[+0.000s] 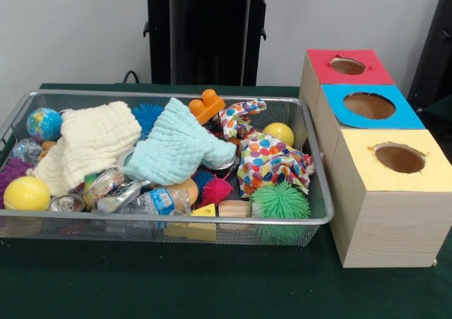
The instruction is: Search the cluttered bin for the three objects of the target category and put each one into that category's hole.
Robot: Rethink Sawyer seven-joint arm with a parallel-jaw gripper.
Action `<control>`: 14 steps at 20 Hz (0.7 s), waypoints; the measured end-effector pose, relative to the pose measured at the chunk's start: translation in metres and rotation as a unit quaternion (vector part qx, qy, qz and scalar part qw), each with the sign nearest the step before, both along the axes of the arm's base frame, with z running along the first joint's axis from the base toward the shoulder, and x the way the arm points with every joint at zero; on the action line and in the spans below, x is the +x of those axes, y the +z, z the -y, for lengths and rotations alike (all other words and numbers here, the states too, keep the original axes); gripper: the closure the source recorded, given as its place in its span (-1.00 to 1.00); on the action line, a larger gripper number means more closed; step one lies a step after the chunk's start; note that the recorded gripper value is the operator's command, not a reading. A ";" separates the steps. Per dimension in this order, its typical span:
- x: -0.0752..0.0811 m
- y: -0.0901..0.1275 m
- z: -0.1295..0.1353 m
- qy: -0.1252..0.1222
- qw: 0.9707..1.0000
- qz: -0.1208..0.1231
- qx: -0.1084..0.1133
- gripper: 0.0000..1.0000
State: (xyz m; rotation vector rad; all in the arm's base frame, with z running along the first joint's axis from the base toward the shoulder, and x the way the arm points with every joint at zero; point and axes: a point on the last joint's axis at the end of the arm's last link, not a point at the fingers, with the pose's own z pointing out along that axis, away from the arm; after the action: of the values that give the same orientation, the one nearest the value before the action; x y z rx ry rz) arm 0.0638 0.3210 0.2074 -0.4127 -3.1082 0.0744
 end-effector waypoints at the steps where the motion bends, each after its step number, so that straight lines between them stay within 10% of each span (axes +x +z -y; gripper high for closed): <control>1: 0.012 0.008 -0.003 0.018 1.000 0.003 0.002 1.00; 14: 0.095 0.082 -0.026 0.105 0.994 0.006 0.003 1.00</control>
State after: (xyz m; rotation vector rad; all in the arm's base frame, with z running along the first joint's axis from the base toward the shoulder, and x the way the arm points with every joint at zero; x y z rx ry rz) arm 0.1587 0.3473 0.2895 -0.0839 -3.1513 0.0629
